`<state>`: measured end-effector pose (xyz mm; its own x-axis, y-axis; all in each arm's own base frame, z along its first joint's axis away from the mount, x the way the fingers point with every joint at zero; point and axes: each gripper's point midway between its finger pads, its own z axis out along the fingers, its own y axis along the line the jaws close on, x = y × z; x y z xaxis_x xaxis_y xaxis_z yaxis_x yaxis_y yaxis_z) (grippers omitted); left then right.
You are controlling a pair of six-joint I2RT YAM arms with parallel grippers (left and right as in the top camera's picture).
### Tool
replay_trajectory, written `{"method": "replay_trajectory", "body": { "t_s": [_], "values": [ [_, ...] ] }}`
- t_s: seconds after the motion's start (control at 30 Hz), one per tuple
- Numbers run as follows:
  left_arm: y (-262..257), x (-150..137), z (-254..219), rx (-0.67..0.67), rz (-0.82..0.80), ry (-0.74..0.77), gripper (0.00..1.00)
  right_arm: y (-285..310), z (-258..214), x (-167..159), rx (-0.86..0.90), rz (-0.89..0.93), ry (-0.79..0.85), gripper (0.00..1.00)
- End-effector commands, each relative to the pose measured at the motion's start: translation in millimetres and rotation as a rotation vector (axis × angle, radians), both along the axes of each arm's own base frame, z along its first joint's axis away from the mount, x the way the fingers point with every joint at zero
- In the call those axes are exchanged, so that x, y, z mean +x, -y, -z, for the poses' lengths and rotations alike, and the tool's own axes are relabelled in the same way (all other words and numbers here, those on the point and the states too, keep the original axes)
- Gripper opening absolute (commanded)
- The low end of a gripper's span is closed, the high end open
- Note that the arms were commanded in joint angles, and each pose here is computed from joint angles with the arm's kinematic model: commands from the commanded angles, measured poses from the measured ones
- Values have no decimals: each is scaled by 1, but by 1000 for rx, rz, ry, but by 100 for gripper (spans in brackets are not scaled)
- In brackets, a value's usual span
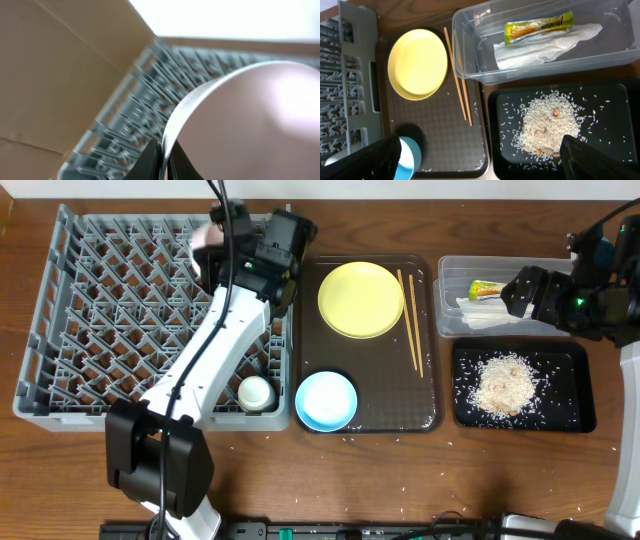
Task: Sort waste into correct bins and load items into the dishwasher
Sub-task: 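Lift the pink bowl with the left gripper and carry it to the rack, then lower the pink bowl into the rack's back row and open the left gripper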
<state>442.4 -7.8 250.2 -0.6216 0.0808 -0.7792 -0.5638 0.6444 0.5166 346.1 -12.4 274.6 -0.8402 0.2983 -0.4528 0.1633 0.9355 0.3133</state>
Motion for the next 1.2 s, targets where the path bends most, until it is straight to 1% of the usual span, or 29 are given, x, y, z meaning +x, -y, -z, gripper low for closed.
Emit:
{"method": "replay_trajectory", "body": {
  "t_s": [0.0,0.1,0.17,0.27,0.47,0.53,0.77,1.07,1.17],
  "values": [
    [-31,-3,-17,165,-125,23,7,2,-3,0,-1,9,7,99],
    [-42,2,-5,202,-160,-5,7,2,-3,0,-1,9,7,99],
    [-43,6,8,237,-168,-45,7,2,-3,0,-1,9,7,99],
    [-43,8,17,281,-184,-65,7,2,-3,0,-1,9,7,99],
    [-36,15,39,299,-168,-106,7,2,-3,0,-1,9,7,99],
    [-31,14,41,304,-155,-115,7,2,-3,0,-1,9,7,99],
    [8,16,39,312,-83,-75,7,2,-3,0,-1,9,7,99],
    [9,17,43,304,-82,-59,7,2,-3,0,-1,9,7,99],
    [11,22,42,307,-73,-59,7,2,-3,0,-1,9,7,99]
  ]
}}
